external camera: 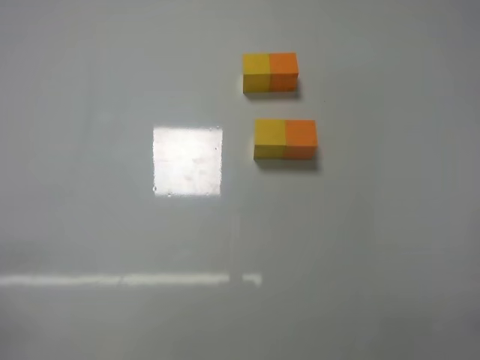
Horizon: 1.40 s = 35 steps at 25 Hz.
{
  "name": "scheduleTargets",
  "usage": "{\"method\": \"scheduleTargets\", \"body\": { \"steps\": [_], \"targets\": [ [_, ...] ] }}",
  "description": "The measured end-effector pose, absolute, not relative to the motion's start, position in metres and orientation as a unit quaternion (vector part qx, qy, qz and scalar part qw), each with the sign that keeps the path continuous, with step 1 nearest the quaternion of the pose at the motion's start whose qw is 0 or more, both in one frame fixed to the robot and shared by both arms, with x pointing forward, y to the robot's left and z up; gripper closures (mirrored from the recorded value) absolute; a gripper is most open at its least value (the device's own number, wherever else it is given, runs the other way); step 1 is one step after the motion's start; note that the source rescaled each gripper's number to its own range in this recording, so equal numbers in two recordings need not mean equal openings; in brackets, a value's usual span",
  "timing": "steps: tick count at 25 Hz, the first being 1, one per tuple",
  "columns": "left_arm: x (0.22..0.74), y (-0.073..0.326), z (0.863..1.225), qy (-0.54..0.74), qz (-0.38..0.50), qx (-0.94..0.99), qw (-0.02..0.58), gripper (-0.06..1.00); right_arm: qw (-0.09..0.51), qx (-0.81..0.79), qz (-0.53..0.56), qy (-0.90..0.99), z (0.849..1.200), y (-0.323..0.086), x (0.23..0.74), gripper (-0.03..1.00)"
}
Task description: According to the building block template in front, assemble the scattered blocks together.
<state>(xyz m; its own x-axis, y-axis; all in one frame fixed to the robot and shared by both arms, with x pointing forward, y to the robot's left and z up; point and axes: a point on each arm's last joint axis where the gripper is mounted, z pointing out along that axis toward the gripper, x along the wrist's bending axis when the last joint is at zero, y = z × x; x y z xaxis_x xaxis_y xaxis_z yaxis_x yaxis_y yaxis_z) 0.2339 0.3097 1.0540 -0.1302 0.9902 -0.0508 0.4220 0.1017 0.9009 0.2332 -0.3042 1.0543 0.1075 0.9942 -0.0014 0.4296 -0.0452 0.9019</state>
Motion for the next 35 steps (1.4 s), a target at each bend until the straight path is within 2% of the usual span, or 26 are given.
{"method": "scheduleTargets", "body": {
  "steps": [35],
  "targets": [
    [0.2339, 0.3097, 1.0540, 0.646, 0.386, 0.546, 0.368, 0.59, 0.397, 0.629, 0.356, 0.566, 1.0543, -0.3042, 0.2332, 0.54]
  ]
}}
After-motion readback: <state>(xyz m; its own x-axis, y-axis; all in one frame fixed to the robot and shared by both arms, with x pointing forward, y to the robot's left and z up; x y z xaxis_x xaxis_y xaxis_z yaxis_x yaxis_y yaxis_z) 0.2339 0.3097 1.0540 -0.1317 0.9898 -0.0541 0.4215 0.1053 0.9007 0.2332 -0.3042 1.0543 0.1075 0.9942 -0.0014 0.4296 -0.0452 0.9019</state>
